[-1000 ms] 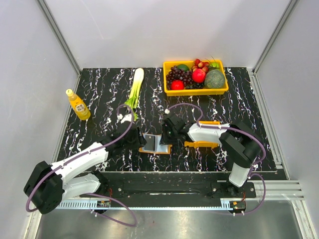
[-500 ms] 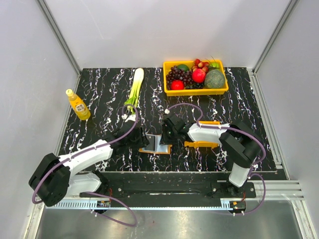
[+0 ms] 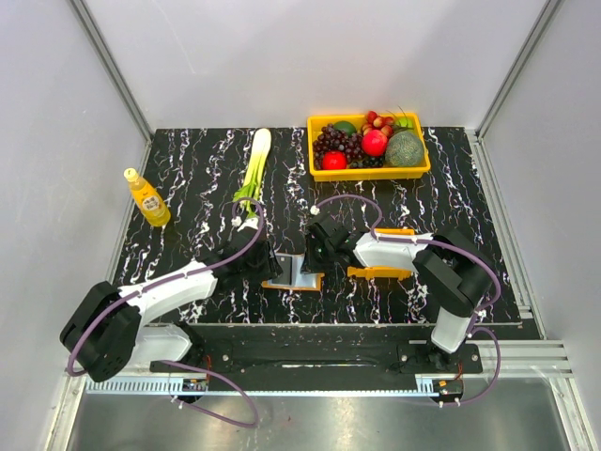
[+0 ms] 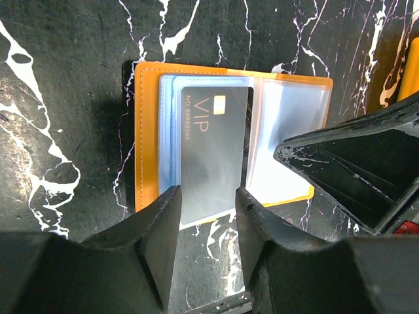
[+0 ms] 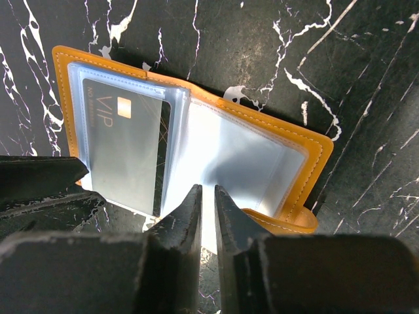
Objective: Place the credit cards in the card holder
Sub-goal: Insert the credit card into the card holder.
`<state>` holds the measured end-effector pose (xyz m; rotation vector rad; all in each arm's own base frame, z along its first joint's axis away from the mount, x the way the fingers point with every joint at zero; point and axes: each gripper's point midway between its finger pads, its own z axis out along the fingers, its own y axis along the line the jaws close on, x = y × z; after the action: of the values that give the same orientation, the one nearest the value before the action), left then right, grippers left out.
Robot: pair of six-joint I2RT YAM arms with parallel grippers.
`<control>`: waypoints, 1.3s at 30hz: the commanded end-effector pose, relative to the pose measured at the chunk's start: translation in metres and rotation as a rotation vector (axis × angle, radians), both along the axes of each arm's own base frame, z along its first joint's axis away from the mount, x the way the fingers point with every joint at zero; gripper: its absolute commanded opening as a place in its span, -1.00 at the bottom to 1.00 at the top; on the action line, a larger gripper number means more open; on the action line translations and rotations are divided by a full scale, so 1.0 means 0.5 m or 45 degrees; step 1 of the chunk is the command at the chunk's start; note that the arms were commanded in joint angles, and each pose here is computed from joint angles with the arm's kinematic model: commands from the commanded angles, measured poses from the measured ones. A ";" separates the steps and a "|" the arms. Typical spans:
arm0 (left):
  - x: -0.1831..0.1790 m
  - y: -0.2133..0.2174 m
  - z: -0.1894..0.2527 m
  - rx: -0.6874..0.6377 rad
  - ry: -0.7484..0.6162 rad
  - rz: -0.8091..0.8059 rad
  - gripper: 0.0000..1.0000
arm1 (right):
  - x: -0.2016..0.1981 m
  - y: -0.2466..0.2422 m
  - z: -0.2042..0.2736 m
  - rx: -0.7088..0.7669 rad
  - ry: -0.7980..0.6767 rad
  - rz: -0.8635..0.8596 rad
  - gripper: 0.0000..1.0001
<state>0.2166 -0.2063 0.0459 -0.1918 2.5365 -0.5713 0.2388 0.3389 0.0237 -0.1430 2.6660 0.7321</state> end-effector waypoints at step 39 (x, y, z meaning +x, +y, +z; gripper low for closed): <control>0.030 -0.129 0.101 -0.313 -0.156 -0.251 -0.46 | 0.005 0.010 0.002 -0.016 -0.017 0.005 -0.63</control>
<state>0.2189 -0.2376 0.0649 -0.1014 2.4788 -0.7717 0.2391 0.3396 0.0229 -0.1432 2.6685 0.7323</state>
